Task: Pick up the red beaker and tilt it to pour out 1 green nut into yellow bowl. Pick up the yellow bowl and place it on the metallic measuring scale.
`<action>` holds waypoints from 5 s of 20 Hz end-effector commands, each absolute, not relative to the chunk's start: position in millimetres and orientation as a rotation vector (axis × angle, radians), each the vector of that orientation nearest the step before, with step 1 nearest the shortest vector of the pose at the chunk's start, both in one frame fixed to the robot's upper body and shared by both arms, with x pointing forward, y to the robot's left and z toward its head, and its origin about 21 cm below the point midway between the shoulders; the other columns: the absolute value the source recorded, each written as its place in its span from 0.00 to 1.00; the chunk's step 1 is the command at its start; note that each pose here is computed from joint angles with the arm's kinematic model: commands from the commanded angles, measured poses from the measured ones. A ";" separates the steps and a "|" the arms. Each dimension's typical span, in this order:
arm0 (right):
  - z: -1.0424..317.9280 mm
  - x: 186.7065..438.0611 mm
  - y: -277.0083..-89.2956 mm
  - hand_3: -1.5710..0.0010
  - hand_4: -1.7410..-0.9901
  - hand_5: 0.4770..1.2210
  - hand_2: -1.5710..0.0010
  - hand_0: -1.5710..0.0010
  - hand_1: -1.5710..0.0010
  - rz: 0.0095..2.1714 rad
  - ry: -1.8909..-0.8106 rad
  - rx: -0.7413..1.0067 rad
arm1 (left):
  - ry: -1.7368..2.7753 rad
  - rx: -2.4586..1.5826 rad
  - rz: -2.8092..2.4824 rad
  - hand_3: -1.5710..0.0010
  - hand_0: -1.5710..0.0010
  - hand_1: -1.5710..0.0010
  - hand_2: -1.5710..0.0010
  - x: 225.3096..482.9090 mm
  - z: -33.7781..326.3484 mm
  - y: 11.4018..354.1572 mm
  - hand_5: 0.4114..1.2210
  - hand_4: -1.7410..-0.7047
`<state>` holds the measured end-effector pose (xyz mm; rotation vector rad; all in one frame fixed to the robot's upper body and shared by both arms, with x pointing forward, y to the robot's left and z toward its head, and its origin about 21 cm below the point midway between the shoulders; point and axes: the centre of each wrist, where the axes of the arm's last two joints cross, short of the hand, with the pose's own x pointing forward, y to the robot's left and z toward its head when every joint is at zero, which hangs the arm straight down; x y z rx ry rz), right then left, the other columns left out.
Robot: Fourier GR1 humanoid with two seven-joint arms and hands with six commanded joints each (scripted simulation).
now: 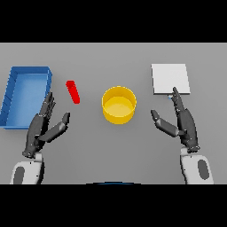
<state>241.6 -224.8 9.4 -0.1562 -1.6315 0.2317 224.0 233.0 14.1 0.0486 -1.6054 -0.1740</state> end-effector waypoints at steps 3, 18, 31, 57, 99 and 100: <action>9.0 242.8 -223.8 1.00 0.69 0.15 1.00 1.00 1.00 0.221 -1.633 -0.113 | -1.594 0.053 -0.189 1.00 1.00 1.00 1.00 221.9 15.3 227.8 0.30 0.54; 14.6 240.3 -232.6 1.00 0.59 0.19 1.00 1.00 1.00 0.220 -1.678 -0.073 | -1.533 0.098 -0.218 1.00 1.00 1.00 1.00 302.6 -8.2 218.7 0.29 0.50; 9.5 246.4 -230.6 1.00 0.59 0.23 1.00 1.00 1.00 0.231 -1.647 -0.119 | -1.565 0.119 -0.242 1.00 1.00 1.00 1.00 354.6 -26.0 196.3 0.35 0.42; 10.4 243.2 -229.0 1.00 0.61 0.25 1.00 1.00 1.00 0.236 -1.664 -0.110 | -1.719 0.177 -0.322 0.01 0.01 0.01 0.01 372.9 31.5 173.6 0.97 0.19; 8.1 242.5 -227.5 1.00 0.60 0.17 1.00 1.00 1.00 0.166 -1.628 -0.065 | -0.963 1.229 -2.428 0.03 0.00 0.00 0.00 400.1 122.7 48.0 1.00 0.00; 6.6 242.7 -229.2 1.00 0.61 0.17 1.00 1.00 1.00 0.169 -1.620 -0.075 | -0.932 1.262 -2.453 0.02 0.00 0.00 0.00 400.1 120.4 43.1 1.00 0.00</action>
